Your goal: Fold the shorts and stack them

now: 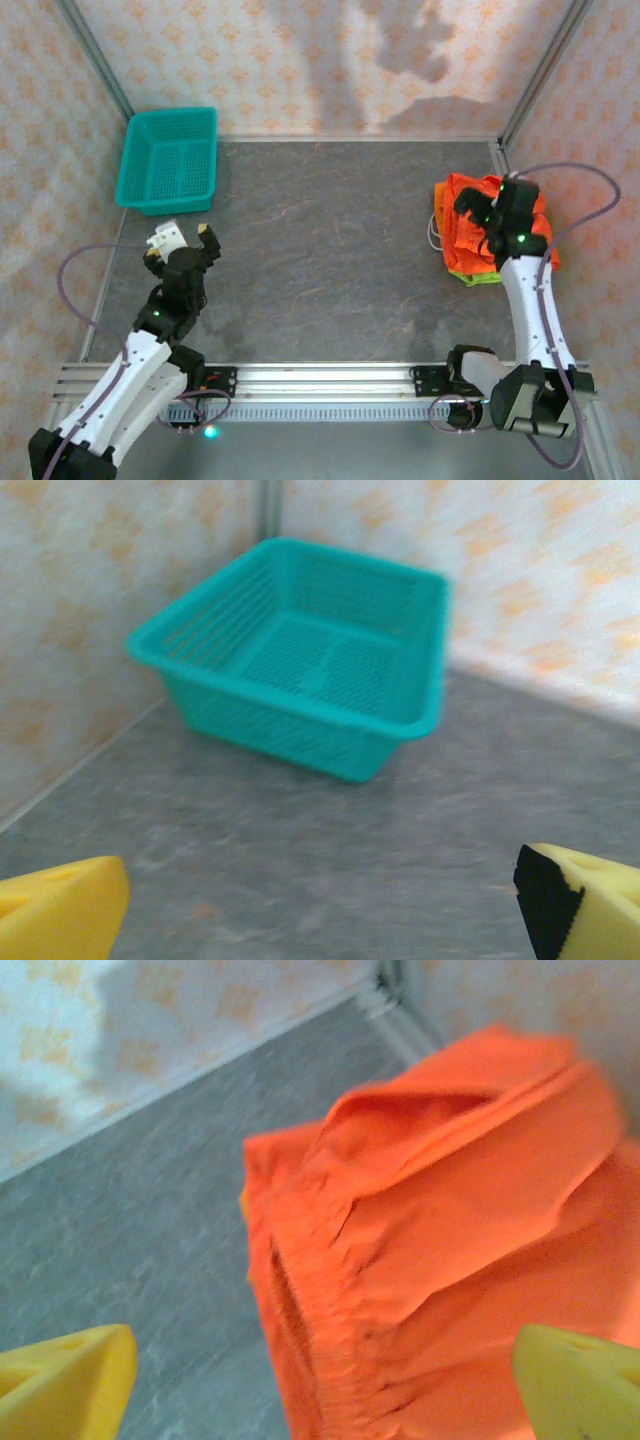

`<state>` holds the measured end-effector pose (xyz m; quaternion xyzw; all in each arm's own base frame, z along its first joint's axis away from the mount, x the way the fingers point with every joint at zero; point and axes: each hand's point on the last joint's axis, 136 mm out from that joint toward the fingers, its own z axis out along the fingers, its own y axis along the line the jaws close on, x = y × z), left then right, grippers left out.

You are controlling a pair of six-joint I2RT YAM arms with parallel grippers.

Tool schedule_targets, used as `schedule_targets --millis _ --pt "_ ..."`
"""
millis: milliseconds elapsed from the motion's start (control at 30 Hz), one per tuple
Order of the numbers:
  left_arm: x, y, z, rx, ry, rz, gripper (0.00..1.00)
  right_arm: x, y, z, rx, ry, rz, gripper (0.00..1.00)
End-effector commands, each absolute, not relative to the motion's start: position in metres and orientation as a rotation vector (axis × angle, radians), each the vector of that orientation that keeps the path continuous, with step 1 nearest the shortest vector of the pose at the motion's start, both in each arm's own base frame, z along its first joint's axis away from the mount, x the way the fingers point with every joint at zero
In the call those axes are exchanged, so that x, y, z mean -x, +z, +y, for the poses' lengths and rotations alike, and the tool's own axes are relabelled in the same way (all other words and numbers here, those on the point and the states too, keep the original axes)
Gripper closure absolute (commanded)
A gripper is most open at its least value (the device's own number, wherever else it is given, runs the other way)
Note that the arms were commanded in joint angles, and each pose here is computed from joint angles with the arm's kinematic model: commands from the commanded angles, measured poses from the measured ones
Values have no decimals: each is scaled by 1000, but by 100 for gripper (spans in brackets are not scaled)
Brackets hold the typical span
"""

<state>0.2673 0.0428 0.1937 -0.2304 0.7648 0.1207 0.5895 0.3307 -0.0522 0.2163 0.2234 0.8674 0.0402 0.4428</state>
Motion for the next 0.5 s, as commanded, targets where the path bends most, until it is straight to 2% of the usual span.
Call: schedule_targets --millis 0,267,467 --pt "-268 186 63 599 391 1690 0 -347 220 -34 -396 210 1979 1" --pt "-299 148 64 563 451 1701 0 -356 157 -43 -278 31 1931 0" --pt "-330 140 55 480 443 1757 0 -377 126 -34 -263 32 1949 0"
